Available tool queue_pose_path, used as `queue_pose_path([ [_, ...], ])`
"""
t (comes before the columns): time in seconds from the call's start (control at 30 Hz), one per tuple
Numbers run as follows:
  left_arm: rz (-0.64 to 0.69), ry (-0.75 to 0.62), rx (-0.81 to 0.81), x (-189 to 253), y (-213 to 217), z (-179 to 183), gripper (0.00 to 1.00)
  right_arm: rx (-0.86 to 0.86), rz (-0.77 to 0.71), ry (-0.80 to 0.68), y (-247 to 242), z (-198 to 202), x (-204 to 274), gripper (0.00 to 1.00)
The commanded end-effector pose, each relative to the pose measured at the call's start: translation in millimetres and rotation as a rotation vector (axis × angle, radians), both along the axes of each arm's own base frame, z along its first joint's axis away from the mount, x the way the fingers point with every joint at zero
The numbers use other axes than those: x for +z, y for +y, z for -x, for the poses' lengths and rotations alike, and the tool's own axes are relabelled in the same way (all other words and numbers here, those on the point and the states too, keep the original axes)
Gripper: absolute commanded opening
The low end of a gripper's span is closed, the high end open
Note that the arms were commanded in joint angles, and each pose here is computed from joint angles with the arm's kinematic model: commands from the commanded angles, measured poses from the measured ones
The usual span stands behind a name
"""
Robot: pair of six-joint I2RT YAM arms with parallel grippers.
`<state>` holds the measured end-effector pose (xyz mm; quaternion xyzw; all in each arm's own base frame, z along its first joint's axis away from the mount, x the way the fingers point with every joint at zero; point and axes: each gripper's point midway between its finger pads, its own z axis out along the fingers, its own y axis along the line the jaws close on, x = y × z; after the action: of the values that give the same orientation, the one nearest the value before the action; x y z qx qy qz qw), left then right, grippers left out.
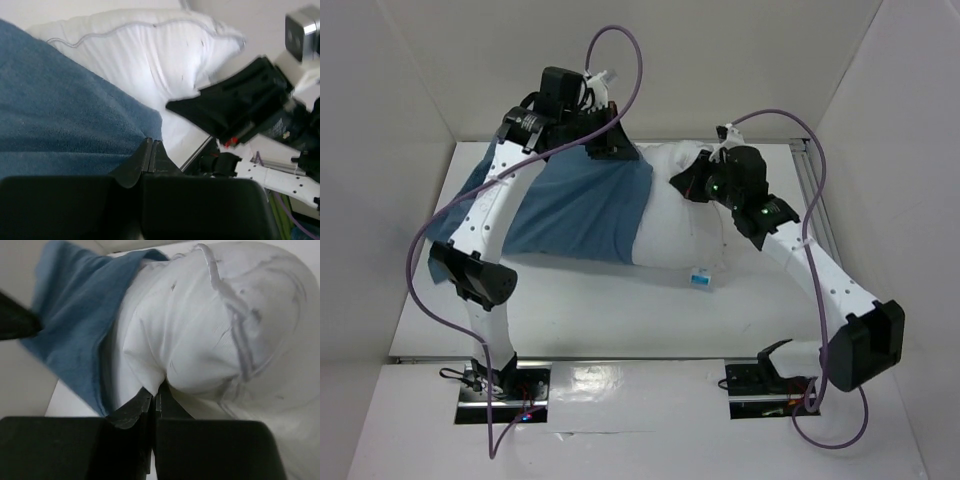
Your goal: Put the pillow into the pillowcase
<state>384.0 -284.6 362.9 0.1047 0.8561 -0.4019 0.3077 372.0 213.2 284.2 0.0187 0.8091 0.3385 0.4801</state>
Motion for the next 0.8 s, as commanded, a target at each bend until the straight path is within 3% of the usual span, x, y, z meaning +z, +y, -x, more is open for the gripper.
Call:
queue_pose_path([
  [0.0, 0.287, -0.260, -0.193, 123, -29, 54, 0.00, 0.135, -0.102, -0.228, 41, 33, 75, 0.00],
  [0.13, 0.215, -0.246, -0.178, 98, -30, 84, 0.00, 0.064, -0.076, -0.239, 24, 45, 55, 0.00],
  [0.17, 0.158, -0.142, -0.181, 54, -35, 91, 0.00, 0.050, -0.056, -0.208, 18, 51, 45, 0.00],
  [0.33, 0.054, 0.002, -0.112, -19, -21, 113, 0.00, 0.033, 0.038, -0.050, 2, 70, -22, 0.00],
  [0.37, 0.002, 0.018, -0.099, -39, -22, 102, 0.05, 0.054, 0.047, -0.019, 3, 75, -33, 0.00],
  [0.43, -0.066, 0.008, -0.082, -39, -24, 94, 0.26, 0.091, 0.100, 0.109, 4, 86, -71, 0.05],
  [0.5, -0.130, -0.067, -0.052, -27, -30, 72, 0.46, 0.084, 0.148, 0.194, 0, 90, -93, 0.18],
  [0.53, -0.148, -0.090, -0.054, -22, -34, 70, 0.52, 0.045, 0.193, 0.234, -10, 92, -104, 0.35],
  [0.67, -0.212, -0.192, 0.026, -1, -28, 45, 0.66, -0.027, 0.168, 0.155, -29, 98, -84, 0.80],
  [0.77, -0.267, -0.235, 0.085, -4, -24, 25, 0.70, -0.095, 0.202, 0.143, -45, 95, -70, 0.87],
])
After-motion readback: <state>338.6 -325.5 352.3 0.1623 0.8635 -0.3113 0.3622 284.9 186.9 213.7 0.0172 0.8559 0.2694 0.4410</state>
